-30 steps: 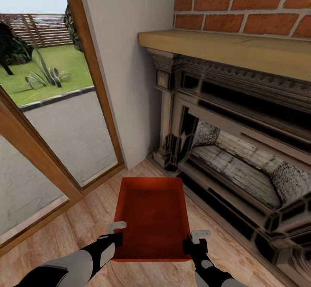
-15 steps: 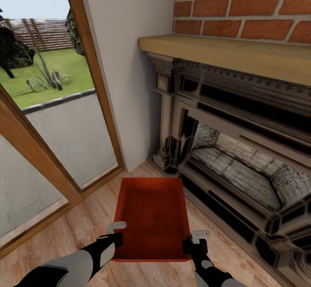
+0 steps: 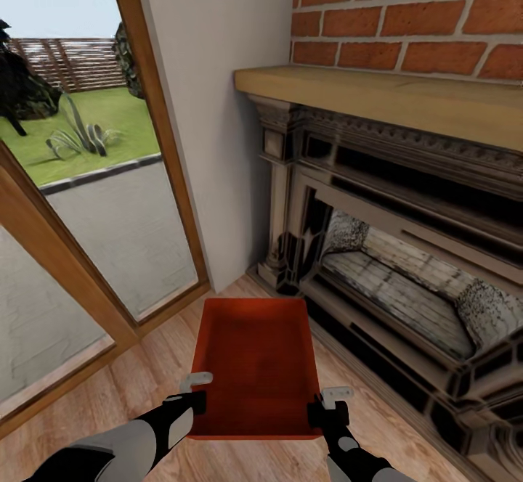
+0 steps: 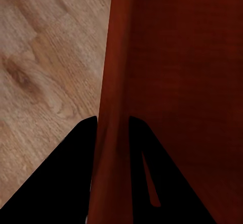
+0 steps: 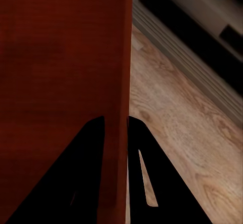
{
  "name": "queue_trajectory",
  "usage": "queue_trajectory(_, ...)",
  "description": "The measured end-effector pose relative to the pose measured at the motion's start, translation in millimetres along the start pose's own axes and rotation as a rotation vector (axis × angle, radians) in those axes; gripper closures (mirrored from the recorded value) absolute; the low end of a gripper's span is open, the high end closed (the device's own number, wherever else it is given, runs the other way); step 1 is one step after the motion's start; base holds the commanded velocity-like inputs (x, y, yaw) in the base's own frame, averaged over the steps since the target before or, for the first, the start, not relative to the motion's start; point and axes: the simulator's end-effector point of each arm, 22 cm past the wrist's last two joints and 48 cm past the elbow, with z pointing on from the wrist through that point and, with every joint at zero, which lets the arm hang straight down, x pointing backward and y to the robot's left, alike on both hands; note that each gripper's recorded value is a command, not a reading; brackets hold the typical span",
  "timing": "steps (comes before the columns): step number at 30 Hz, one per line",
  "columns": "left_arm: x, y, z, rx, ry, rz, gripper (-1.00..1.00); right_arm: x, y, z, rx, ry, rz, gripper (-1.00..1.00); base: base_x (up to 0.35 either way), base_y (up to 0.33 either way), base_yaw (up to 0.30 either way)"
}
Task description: Move the two storage containers from the living room to the garage. In the garage, place one container on the floor and stack the other container on top of it (either order is fine).
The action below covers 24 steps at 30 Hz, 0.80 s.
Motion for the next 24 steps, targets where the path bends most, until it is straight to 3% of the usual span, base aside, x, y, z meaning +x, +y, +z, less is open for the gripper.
queue_trajectory(24, -12.5, -0.8, -7.9, 0.003, -0.026, -0.002, 1.0, -13.7, -0.8, -3.4, 0.001, -0.025, 0.001, 1.0, 0.0, 0.0, 0.0)
